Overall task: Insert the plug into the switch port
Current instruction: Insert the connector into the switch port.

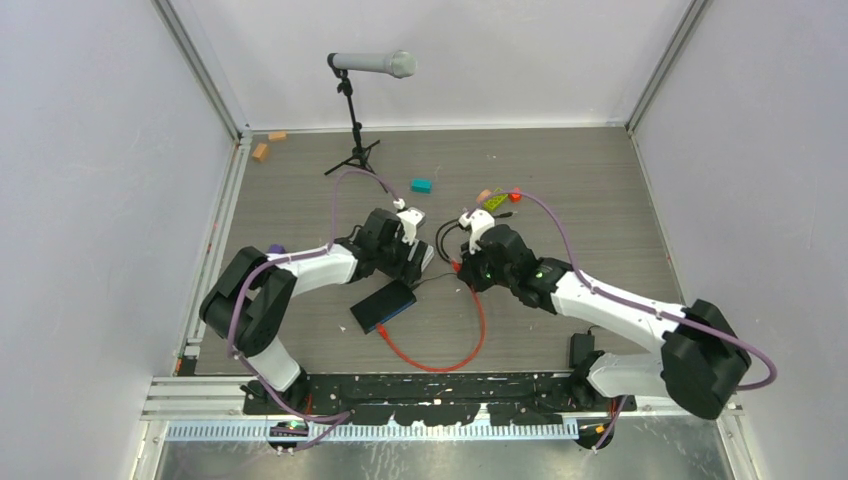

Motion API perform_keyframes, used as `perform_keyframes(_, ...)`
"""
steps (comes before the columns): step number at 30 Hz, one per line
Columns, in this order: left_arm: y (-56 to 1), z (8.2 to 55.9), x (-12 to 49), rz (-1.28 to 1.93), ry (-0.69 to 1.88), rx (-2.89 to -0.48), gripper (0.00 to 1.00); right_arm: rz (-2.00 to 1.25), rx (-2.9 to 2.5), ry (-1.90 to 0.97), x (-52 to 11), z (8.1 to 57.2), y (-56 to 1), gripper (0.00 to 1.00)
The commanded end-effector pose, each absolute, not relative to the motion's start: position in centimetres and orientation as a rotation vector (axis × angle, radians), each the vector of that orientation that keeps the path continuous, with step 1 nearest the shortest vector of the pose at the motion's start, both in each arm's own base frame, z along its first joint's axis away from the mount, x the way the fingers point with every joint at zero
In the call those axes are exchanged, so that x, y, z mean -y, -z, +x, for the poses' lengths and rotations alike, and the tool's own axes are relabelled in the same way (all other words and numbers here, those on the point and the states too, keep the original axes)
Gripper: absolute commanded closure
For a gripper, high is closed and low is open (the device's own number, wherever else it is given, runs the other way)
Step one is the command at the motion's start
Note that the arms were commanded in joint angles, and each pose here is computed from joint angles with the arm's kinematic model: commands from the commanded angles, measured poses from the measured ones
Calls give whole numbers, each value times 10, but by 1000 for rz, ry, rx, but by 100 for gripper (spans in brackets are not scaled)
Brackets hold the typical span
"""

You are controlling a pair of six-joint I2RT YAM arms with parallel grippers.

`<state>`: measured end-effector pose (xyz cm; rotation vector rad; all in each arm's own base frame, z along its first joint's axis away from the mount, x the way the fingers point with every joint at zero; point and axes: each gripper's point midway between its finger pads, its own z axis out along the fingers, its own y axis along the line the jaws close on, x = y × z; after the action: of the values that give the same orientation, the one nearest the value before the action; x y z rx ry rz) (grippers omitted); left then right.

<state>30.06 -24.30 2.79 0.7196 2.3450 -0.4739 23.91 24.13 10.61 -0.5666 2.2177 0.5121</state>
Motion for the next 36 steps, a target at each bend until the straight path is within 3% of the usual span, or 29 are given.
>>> perform_keyframes(1,-7,291,215,667,321,-2492,51,-678,-2073,-603,-276,263,-135,100)
perform_keyframes(10,-10,319,218,712,218,-2476,38,-685,-2070,-510,-282,311,-120,100)
perform_keyframes(12,-13,325,220,721,207,-2464,30,-671,-2066,-493,-278,321,-117,100)
perform_keyframes(14,-17,329,221,719,203,-2445,7,-652,-2063,-491,-275,329,-114,99)
perform_keyframes(15,-19,330,221,714,202,-2435,1,-644,-2064,-491,-273,332,-113,100)
perform_keyframes(21,-46,337,229,654,292,-2317,0,-675,-2066,-504,-275,341,-102,99)
perform_keyframes(27,-90,350,239,499,562,-2164,0,-689,-2076,-486,-278,348,-86,100)
perform_keyframes(36,-60,378,229,155,625,-2186,8,-756,-2034,-478,-286,357,-78,100)
